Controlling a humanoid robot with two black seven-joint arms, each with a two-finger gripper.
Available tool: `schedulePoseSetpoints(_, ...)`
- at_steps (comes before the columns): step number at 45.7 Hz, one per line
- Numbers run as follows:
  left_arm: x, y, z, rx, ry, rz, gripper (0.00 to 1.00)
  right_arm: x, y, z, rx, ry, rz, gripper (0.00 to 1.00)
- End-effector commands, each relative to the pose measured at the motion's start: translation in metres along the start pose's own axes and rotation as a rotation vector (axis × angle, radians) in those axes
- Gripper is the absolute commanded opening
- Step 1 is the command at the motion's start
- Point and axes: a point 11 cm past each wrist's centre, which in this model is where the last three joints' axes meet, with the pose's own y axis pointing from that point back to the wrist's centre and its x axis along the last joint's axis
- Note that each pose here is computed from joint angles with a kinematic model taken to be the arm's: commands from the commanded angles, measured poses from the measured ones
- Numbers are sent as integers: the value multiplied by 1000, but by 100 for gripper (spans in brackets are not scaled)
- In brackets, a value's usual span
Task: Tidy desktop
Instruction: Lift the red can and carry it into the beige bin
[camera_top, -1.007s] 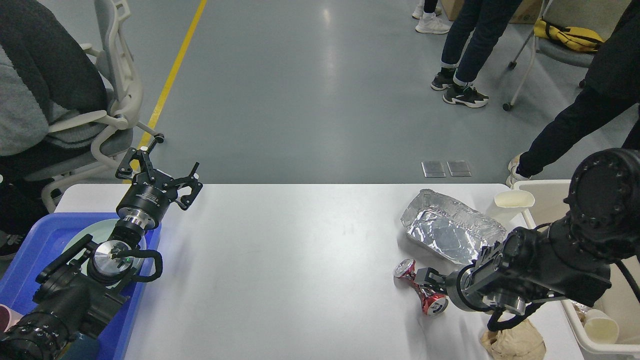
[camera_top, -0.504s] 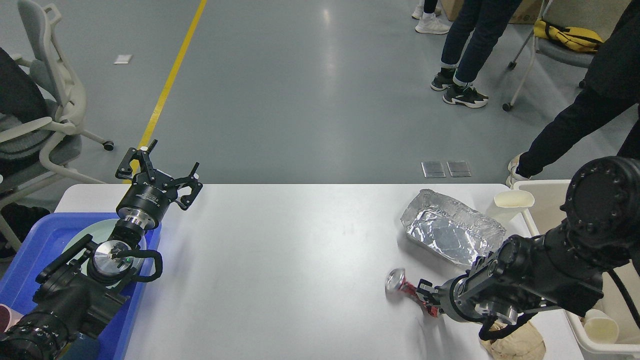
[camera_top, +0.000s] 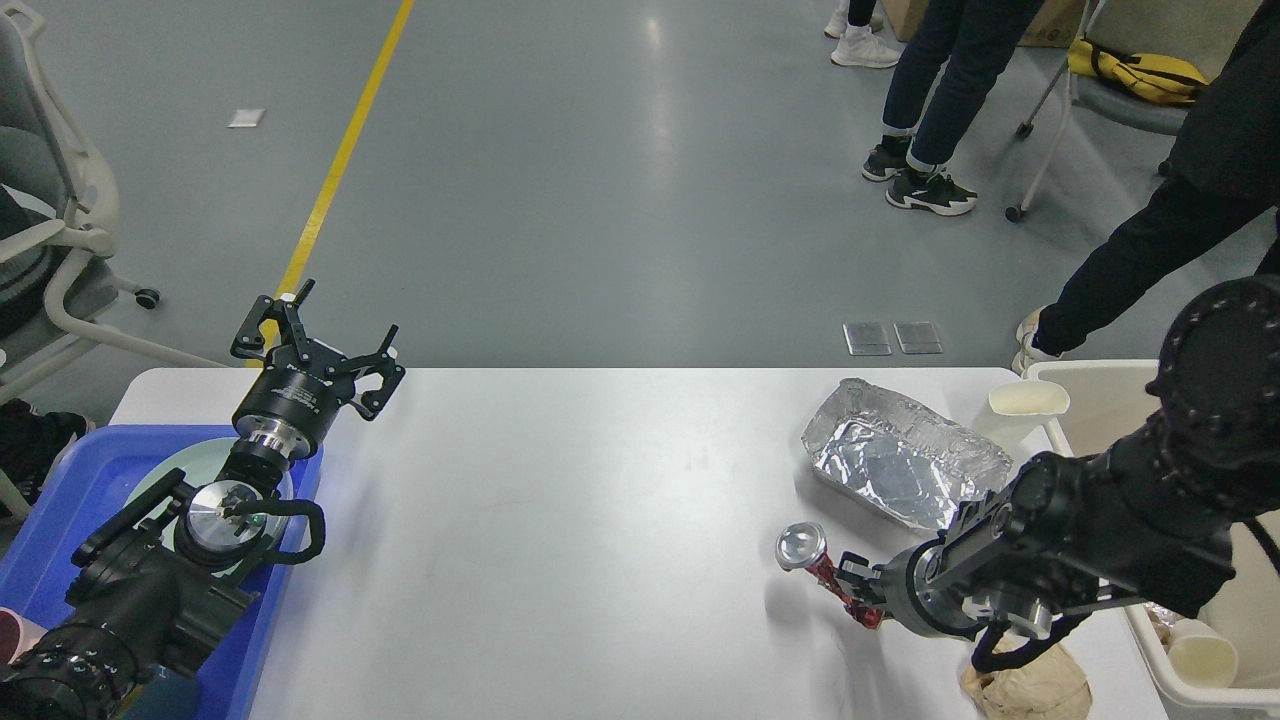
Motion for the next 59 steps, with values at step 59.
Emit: schedulePoseSetpoints(59, 0, 0, 0, 0, -1, 0, 96, 190, 12, 306, -414, -72, 539, 0)
